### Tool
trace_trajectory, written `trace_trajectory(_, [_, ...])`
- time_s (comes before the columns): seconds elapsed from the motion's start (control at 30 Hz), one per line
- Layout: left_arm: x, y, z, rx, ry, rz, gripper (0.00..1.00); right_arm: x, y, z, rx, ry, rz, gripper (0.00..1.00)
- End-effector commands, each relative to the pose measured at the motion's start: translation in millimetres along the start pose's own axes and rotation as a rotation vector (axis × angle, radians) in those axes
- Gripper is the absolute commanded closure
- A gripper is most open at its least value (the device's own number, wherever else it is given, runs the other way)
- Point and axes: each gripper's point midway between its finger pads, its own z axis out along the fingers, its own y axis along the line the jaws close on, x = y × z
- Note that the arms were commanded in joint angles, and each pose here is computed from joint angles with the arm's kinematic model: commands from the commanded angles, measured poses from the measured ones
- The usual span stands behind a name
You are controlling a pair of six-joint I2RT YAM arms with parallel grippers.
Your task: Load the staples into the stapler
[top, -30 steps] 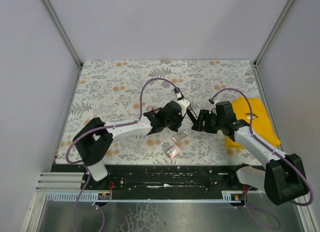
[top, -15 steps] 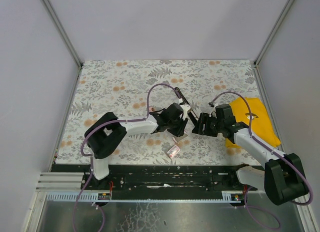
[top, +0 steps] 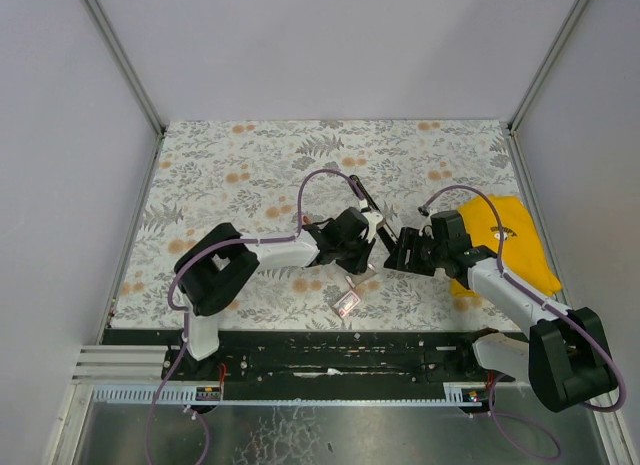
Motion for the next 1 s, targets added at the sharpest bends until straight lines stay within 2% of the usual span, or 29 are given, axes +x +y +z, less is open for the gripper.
trace_trajectory(0.0, [-19,-9,-6,0.041,-0.054,0.014,0.84,-23,23,-5,-0.066,-0.057,-0.01,0.32])
trace_trajectory(0.23, [-26,-24,-17,0.111,-0.086,-0.002,0.93,-21,39,-3,-0.145,-0.041,0.096,0.32])
trace_trajectory(0.63, [-40,-38,-41,0.165,-0.165,0.011,0.91,-15,42,3,-0.183,-0.039,0.217,0.32])
trace_trajectory(0.83, [-34,-41,-44,0.185,-0.155,0.008,0.89,-8,37,10,-0.182,-0.026,0.24,0.31])
trace_trajectory(0.9, [-36,-42,-46,0.193,-0.167,0.005,0.89,-4,38,15,-0.203,0.0,0.243,0.35])
trace_trajectory(0.97, [-37,-42,-47,0.189,-0.172,0.004,0.9,2,39,18,-0.226,0.021,0.248,0.44])
